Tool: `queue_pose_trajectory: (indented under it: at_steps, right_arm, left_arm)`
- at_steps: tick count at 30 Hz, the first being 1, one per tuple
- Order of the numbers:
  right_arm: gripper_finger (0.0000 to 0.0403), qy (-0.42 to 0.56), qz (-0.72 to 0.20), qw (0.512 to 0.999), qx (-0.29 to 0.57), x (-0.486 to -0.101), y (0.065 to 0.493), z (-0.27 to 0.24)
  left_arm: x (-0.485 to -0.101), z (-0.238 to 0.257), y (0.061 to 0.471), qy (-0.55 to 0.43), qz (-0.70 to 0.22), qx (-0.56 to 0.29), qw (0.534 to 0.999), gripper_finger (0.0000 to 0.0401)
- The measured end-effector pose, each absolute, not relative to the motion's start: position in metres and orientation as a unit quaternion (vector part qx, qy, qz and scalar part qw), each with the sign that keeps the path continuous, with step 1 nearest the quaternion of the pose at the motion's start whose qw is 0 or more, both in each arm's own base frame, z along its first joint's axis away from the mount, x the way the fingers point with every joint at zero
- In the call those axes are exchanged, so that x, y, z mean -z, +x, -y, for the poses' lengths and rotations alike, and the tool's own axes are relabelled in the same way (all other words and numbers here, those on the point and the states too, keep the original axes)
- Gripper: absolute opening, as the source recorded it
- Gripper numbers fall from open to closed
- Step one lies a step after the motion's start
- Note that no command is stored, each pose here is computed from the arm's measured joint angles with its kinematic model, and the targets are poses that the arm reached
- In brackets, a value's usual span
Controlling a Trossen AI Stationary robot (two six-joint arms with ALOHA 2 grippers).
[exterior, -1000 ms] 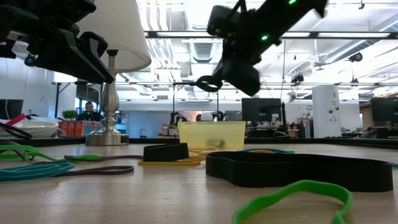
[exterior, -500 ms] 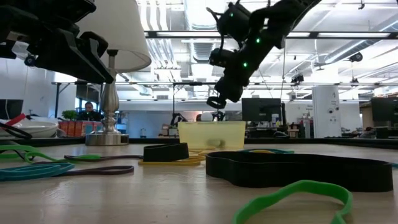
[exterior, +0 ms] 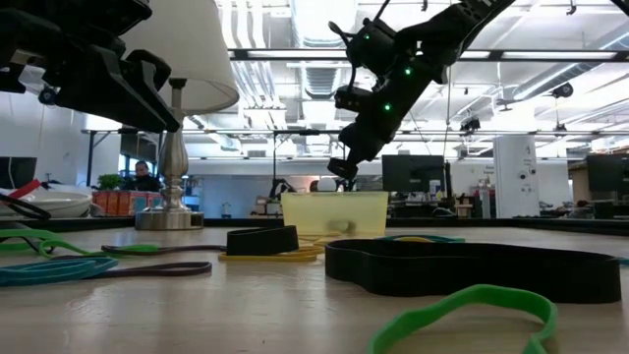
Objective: Pick and place rubber bands into bin
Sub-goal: Put the black rubber band into the yellow bin
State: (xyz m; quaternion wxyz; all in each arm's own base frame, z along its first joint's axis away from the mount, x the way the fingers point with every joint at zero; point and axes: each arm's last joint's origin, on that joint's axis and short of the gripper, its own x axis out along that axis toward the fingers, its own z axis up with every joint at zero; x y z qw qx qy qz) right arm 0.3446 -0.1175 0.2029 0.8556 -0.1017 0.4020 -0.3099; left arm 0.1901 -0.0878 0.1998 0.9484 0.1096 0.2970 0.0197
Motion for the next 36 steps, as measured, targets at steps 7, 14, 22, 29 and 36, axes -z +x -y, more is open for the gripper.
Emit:
queue_pose_trajectory:
  at_steps: [7, 14, 22, 29, 36]
  right_arm:
    - [0.0049, -0.097, -0.401, 0.856, 0.312, -0.203, 0.344, 0.118]
    - [0.0111, -0.098, -0.401, 0.855, 0.314, -0.203, 0.344, 0.118]
    - [0.013, -0.083, -0.397, 0.855, 0.323, -0.203, 0.344, 0.118]
    - [0.0121, -0.041, -0.417, 0.87, 0.259, -0.206, 0.348, 0.105]
    - [0.011, -0.017, -0.434, 0.895, 0.098, -0.205, 0.356, 0.063]
  left_arm:
    - [-0.2, 0.088, 0.19, 0.109, -0.297, -0.02, 0.948, 0.0101]
    - [-0.199, 0.088, 0.19, 0.11, -0.298, -0.02, 0.948, 0.0101]
    - [-0.195, 0.087, 0.188, 0.112, -0.303, -0.02, 0.946, 0.0101]
    - [-0.185, 0.085, 0.182, 0.084, -0.343, -0.018, 0.936, 0.0101]
    - [-0.171, 0.08, 0.167, -0.042, -0.445, -0.056, 0.893, 0.0101]
